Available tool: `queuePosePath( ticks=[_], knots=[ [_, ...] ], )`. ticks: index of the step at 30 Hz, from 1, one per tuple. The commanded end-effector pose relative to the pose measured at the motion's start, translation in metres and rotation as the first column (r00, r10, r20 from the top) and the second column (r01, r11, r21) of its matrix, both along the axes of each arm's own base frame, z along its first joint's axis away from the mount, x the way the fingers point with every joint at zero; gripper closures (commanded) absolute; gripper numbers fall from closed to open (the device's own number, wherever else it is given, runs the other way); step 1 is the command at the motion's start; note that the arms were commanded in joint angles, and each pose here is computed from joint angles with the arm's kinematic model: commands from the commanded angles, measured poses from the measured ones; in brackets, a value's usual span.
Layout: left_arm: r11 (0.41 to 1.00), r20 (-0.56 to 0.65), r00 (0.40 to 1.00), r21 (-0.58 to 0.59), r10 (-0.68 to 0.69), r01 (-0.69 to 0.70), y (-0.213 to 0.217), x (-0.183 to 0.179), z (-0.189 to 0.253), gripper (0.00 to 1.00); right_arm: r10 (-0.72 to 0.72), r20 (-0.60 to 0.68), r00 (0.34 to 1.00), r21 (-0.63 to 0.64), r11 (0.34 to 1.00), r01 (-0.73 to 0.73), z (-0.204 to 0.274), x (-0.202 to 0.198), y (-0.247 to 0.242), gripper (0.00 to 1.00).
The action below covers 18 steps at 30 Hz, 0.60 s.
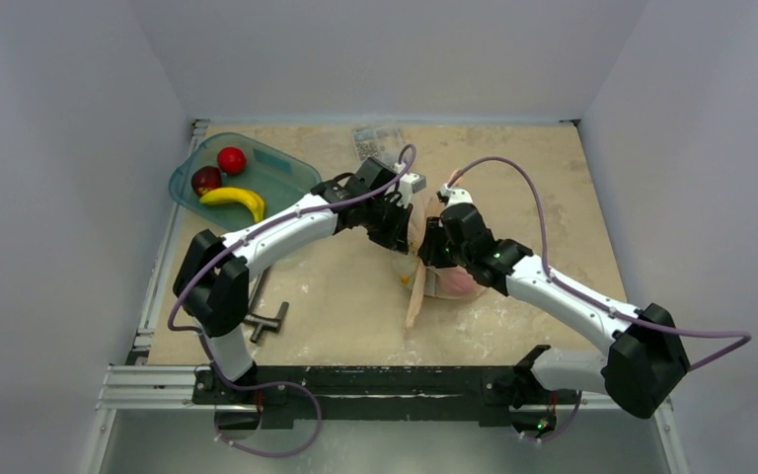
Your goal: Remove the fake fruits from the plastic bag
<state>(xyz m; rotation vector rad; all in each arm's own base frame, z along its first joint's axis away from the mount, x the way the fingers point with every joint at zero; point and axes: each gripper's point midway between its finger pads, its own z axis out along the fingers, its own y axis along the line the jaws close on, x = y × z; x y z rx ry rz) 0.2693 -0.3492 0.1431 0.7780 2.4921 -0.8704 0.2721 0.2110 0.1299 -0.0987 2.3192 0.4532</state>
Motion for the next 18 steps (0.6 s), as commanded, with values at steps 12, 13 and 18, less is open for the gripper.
queuePosePath(
  ticks=[12, 13, 18],
  knots=[
    [0.997, 0.117, 0.99, -0.026, 0.076, -0.074, 0.011, 0.015, 0.038, 1.0, -0.13, 0.107, 0.986, 0.05, 0.991, 0.125, 0.028, 0.006, -0.02, 1.0],
    [0.997, 0.119, 0.99, -0.027, 0.081, -0.079, 0.012, 0.016, 0.039, 1.0, -0.148, 0.113, 0.983, 0.044, 0.989, 0.144, 0.027, 0.005, -0.025, 1.0],
    [0.993, 0.152, 0.982, -0.021, 0.115, -0.113, 0.021, 0.021, 0.044, 1.0, -0.205, 0.139, 0.969, 0.033, 0.979, 0.202, 0.028, 0.0, -0.043, 1.0]
  ],
)
